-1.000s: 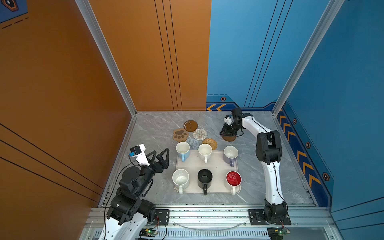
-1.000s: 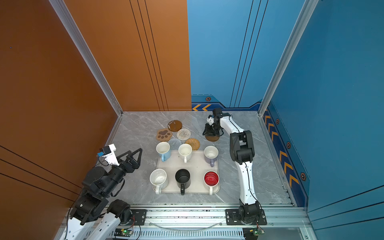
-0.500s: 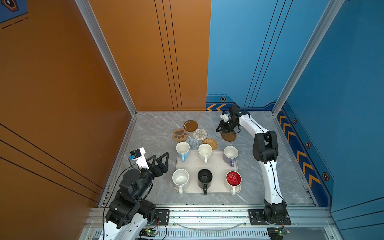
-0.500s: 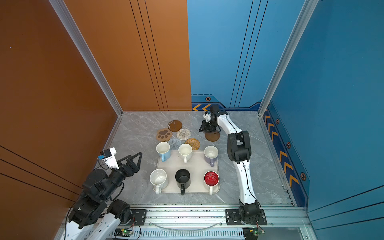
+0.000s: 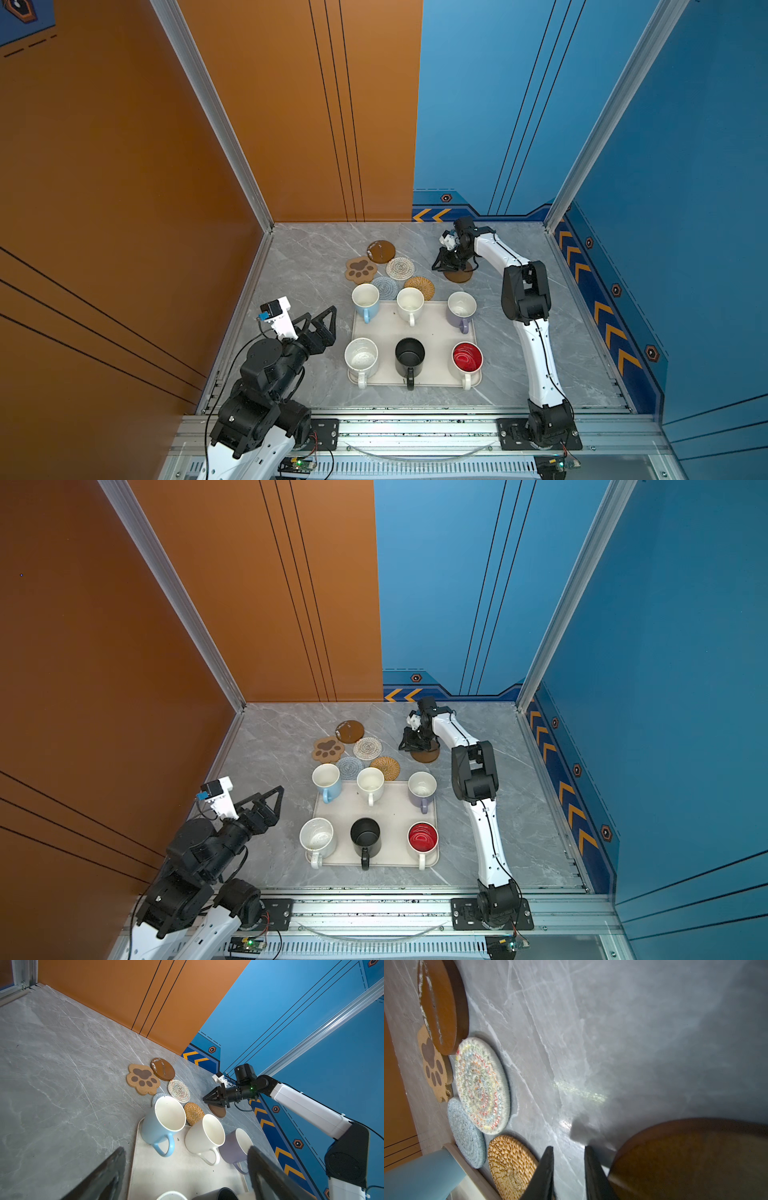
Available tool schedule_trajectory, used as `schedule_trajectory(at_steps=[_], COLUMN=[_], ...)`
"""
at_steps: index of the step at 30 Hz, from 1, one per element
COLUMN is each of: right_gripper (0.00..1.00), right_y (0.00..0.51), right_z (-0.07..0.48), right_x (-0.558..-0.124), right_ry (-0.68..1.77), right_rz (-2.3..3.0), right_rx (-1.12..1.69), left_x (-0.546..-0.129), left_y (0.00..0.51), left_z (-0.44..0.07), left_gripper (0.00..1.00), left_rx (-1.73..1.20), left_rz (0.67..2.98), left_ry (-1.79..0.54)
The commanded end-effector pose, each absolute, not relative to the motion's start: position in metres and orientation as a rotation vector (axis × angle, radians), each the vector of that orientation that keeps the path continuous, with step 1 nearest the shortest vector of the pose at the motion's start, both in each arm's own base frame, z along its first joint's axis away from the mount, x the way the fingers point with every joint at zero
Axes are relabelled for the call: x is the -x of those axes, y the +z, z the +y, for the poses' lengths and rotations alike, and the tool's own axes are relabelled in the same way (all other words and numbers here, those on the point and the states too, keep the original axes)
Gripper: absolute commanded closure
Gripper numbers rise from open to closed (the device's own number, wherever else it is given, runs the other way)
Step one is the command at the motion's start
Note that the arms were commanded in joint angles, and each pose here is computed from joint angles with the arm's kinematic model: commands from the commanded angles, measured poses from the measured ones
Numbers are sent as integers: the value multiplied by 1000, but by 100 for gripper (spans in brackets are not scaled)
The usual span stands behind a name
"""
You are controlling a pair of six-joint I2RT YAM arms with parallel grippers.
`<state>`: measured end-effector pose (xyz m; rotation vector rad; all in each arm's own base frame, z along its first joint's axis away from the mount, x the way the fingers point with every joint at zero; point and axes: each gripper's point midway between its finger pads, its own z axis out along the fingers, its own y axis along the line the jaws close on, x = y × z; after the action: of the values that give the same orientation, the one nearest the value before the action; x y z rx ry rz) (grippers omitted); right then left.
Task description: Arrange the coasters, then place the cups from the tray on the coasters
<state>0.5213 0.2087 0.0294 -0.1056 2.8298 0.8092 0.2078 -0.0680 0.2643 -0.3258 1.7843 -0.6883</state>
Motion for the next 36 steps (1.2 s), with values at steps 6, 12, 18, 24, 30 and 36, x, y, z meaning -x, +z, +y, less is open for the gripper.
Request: schedule_trajectory(at_steps=[6, 12, 18, 24, 30, 36], right_gripper=[78, 78, 78, 79, 79, 79], right_y=[5, 4, 4, 21, 61, 83], right_z=[172, 158, 146, 132, 141, 149], right_x=[-509, -499, -489, -484, -494, -520], right_ry=[706, 683, 674, 684, 747, 763], right_rz=[2927, 2947, 2957, 2923, 2810, 2737], right_rx=[1, -12, -43, -73, -62, -65], left_x=[-207, -209, -208, -206, -208, -210], left_y=[255, 252, 246, 248, 245, 241], left_z=[-64, -65, -68, -67, -67, -64], left_gripper=[8, 8, 8, 8, 7, 7], left_rx=[332, 326, 332, 329, 332, 346], left_rz=[1800, 1814, 1821, 1807, 1818, 1820], left_ry=[-653, -644, -664, -669, -656, -635])
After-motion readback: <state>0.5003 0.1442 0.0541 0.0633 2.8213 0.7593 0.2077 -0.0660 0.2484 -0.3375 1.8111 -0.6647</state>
